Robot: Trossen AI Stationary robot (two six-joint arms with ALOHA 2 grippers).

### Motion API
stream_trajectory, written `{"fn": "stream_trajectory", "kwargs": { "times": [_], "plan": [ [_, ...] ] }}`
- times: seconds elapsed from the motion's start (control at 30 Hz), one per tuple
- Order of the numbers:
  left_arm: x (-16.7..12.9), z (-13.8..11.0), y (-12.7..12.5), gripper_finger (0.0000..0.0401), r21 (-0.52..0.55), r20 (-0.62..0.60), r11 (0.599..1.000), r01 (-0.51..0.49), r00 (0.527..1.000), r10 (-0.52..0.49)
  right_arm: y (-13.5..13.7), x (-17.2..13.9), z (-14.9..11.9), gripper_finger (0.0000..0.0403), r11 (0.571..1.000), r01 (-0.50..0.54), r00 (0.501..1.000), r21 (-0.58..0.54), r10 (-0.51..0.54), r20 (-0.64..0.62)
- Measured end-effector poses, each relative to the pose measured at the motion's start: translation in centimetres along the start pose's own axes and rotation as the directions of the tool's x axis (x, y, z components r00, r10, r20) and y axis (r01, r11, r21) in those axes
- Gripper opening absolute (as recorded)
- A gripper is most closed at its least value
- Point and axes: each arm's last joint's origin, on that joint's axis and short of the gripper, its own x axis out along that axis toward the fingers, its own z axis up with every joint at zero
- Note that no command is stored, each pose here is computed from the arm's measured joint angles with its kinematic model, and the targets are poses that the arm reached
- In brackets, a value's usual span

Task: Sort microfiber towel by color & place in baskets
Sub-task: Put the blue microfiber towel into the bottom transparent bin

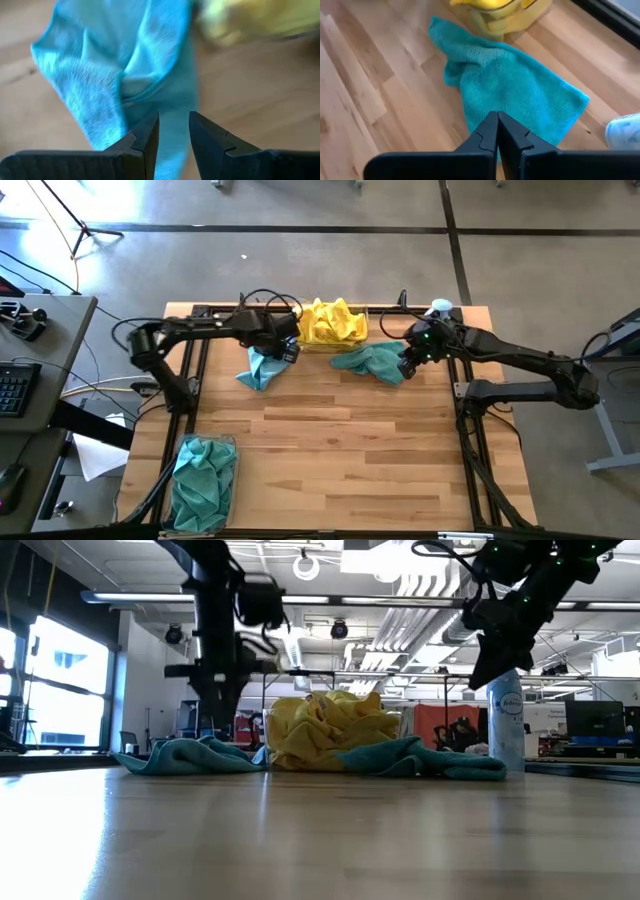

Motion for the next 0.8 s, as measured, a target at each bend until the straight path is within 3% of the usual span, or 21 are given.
{"fn": "stream_trajectory", "kwargs": {
  "times": [0.37, 0.53, 0.63, 0.73, 0.8],
  "plan": [
    [7.0, -0.2, -0.3, 0.0094, 0.001, -0.184, 0.985, -0.174, 0.968, 0.171, 0.2, 0.1, -0.3, 0.0004, 0.996, -0.079, 0.997, -0.046, 0.079, -0.009],
    [9.2, -0.8, -0.8, 0.0092, 0.024, -0.256, 0.980, -0.197, 0.947, 0.196, 0.2, 0.1, -0.3, 0.0004, 0.995, -0.080, 0.997, -0.060, 0.080, -0.008],
    [9.5, -1.6, -1.4, 0.0068, 0.048, -0.286, 0.981, -0.186, 0.939, 0.192, 0.2, 0.1, -0.3, 0.0004, 0.995, -0.083, 0.997, -0.060, 0.083, -0.008],
    [8.9, -2.6, -2.4, 0.0017, 0.076, -0.291, 0.985, -0.153, 0.942, 0.168, 0.2, 0.1, -0.3, 0.0004, 0.995, -0.084, 0.996, -0.061, 0.083, -0.008],
    [7.9, -3.2, -3.0, 0.0009, 0.072, -0.281, 0.990, -0.124, 0.949, 0.140, 0.2, 0.1, -0.2, 0.0004, 0.995, -0.084, 0.996, -0.061, 0.084, -0.007]
  ]
}}
